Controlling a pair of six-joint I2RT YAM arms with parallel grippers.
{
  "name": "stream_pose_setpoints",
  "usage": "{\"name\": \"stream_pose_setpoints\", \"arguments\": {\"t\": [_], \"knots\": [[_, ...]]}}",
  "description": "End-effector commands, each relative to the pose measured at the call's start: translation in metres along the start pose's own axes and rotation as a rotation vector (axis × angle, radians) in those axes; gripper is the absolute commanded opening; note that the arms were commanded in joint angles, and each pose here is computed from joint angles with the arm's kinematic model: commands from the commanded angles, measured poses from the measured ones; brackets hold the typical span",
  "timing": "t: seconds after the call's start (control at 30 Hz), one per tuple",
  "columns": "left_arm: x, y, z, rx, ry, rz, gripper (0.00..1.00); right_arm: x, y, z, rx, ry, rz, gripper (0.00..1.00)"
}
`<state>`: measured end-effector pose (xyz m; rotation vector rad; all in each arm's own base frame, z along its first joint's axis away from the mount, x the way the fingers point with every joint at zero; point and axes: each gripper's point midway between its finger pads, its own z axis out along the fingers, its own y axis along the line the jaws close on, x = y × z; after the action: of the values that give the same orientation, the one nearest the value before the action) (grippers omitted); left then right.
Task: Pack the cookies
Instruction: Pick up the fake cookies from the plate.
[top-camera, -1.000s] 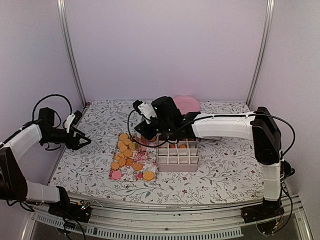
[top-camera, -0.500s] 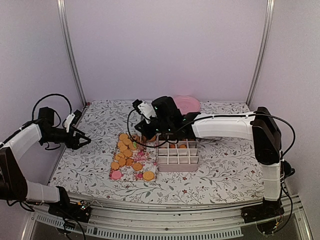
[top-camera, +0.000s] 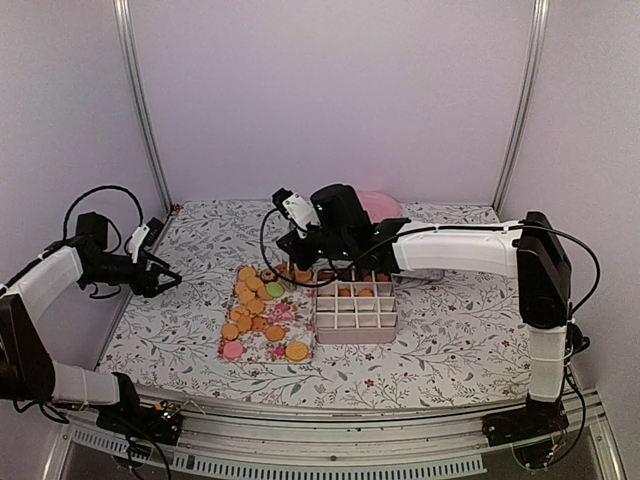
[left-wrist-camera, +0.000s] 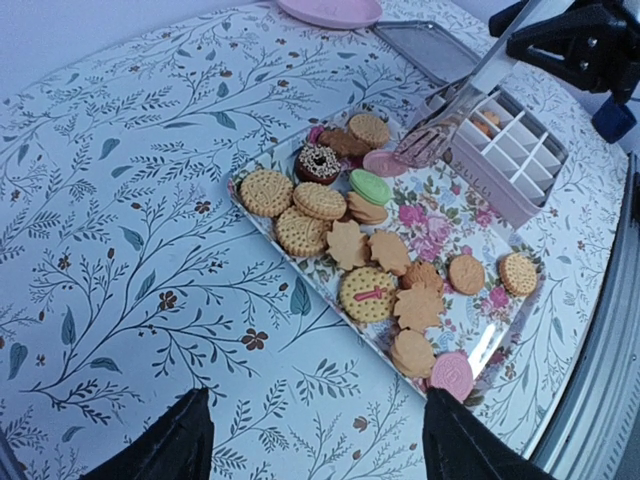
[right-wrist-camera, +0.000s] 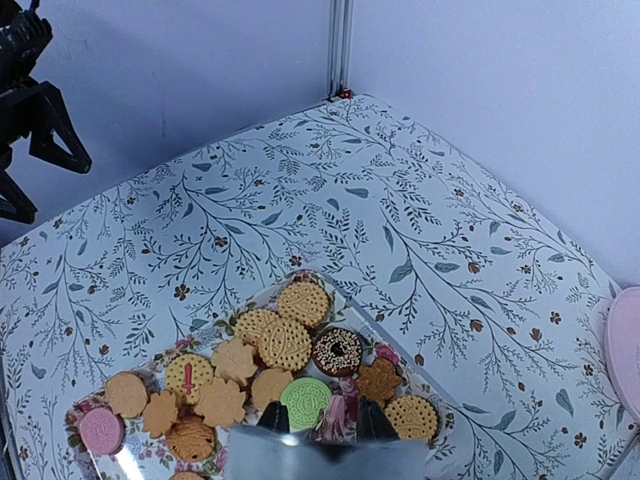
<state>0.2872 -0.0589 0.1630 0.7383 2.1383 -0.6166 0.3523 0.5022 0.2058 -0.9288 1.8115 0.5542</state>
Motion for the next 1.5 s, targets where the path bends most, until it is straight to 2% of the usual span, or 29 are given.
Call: {"name": "stream_pose_setpoints", "arguments": {"t": [0.0, 0.27, 0.37, 0.57, 0.67, 0.77, 0.9, 1.03, 1.1, 1.3, 1.47], "knots": [[-0.01, 0.0, -0.007, -0.003, -0.023, 0.018, 0.73, -0.031, -0.016, -0.015, 0.041, -0.078, 0.002, 0.0], [-0.011, 0.0, -0.006, -0.002, -0.023, 0.019, 0.73, -0.022, -0.01, -0.004, -0.014, -0.055, 0.005, 0.0], [-0.01, 0.001, -0.006, -0.006, -0.022, 0.019, 0.73, -0.014, -0.008, 0.004, -0.024, -0.037, 0.004, 0.12], [-0.008, 0.001, -0.005, -0.006, -0.019, 0.019, 0.73, -0.011, -0.007, 0.01, -0.03, -0.039, 0.003, 0.18], [-0.008, 0.002, -0.005, -0.006, -0.019, 0.018, 0.73, -0.013, -0.008, 0.011, -0.023, -0.048, -0.004, 0.29], [-0.009, 0.001, -0.005, -0.005, -0.021, 0.018, 0.73, -0.013, -0.008, 0.014, -0.023, -0.048, -0.01, 0.31], [-0.009, 0.001, -0.005, -0.006, -0.021, 0.017, 0.72, -0.015, -0.008, 0.015, -0.021, -0.054, -0.013, 0.26], [-0.008, 0.001, -0.006, -0.008, -0.022, 0.018, 0.73, -0.02, -0.006, 0.011, -0.028, -0.068, -0.012, 0.06], [-0.009, 0.001, -0.006, -0.009, -0.024, 0.021, 0.72, -0.025, -0.007, 0.008, -0.028, -0.079, -0.01, 0.0], [-0.009, -0.001, -0.006, -0.003, -0.027, 0.021, 0.73, -0.049, -0.007, -0.015, -0.033, -0.125, -0.004, 0.0], [-0.009, -0.001, -0.006, 0.0, -0.027, 0.021, 0.72, -0.077, -0.015, -0.059, -0.004, -0.171, -0.009, 0.0]]}}
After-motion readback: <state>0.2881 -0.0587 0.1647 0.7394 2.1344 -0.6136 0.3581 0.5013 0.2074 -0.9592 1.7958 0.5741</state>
